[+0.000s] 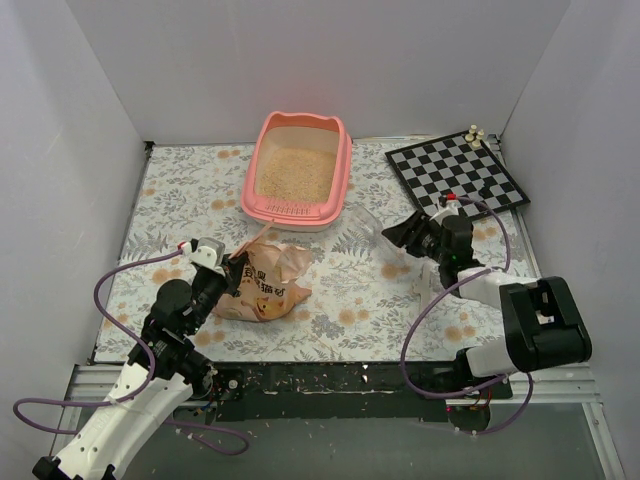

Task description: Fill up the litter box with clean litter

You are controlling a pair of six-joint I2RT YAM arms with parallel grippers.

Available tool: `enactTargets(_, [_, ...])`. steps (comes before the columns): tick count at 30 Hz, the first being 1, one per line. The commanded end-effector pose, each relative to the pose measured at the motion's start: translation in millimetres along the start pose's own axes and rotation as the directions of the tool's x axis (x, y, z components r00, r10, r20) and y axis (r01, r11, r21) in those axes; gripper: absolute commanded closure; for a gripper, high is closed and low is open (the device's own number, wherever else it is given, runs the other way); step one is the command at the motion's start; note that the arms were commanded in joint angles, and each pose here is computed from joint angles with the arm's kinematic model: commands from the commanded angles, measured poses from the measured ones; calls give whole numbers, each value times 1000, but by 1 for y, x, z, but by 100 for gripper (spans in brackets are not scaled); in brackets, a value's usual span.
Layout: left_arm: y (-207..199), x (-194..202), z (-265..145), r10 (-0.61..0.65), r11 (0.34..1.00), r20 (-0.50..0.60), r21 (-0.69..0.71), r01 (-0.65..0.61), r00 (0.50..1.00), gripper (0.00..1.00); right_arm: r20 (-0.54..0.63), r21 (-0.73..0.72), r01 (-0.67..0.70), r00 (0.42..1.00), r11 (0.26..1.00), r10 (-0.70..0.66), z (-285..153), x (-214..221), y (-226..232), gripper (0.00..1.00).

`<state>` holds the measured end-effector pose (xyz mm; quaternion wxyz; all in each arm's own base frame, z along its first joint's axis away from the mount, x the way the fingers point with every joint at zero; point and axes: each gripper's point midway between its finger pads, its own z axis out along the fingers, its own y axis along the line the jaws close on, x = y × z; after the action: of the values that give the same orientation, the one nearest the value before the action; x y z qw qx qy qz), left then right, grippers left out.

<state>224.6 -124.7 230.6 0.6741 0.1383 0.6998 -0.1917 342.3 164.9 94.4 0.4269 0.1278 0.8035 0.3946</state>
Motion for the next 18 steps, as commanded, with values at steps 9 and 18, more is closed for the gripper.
enactTargets(9, [-23,-26,2,-31,993,70,115,22,997,100,92,-14,480,874,877,-477,-50,-65,63,37])
enactTargets(18, [-32,-50,-4,-106,984,90,152,91,990,100,172,-567,638,711,522,-682,-79,4,148,36])
